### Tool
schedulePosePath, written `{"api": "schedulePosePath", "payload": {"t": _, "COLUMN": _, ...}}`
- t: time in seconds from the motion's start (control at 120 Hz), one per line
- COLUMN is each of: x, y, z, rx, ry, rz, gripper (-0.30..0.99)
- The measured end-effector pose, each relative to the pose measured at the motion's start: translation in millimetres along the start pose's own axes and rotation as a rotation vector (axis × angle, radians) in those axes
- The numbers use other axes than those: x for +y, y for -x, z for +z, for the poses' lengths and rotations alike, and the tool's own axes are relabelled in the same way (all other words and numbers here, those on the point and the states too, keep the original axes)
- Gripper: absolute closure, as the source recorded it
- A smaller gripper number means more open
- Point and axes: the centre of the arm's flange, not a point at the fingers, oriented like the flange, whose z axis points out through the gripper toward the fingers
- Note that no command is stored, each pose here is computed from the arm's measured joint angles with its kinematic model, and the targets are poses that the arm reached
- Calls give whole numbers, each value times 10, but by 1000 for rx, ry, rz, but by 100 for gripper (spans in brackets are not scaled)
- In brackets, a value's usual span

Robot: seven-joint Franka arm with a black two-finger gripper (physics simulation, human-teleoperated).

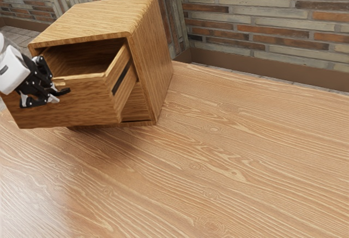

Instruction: Pull the drawer handle with one arm to open the drawer

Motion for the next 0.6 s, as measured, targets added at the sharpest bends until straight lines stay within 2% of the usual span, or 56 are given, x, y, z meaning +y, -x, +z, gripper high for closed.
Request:
{"api": "schedulePosePath", "payload": {"t": 0.342, "x": 248, "y": 40, "z": -125, "rx": 0, "ry": -14, "rz": 10, "gripper": 68}}
{"api": "schedulePosePath", "payload": {"t": 0.6, "x": 276, "y": 55, "z": -118, "rx": -5, "ry": -7, "rz": 7, "gripper": 64}}
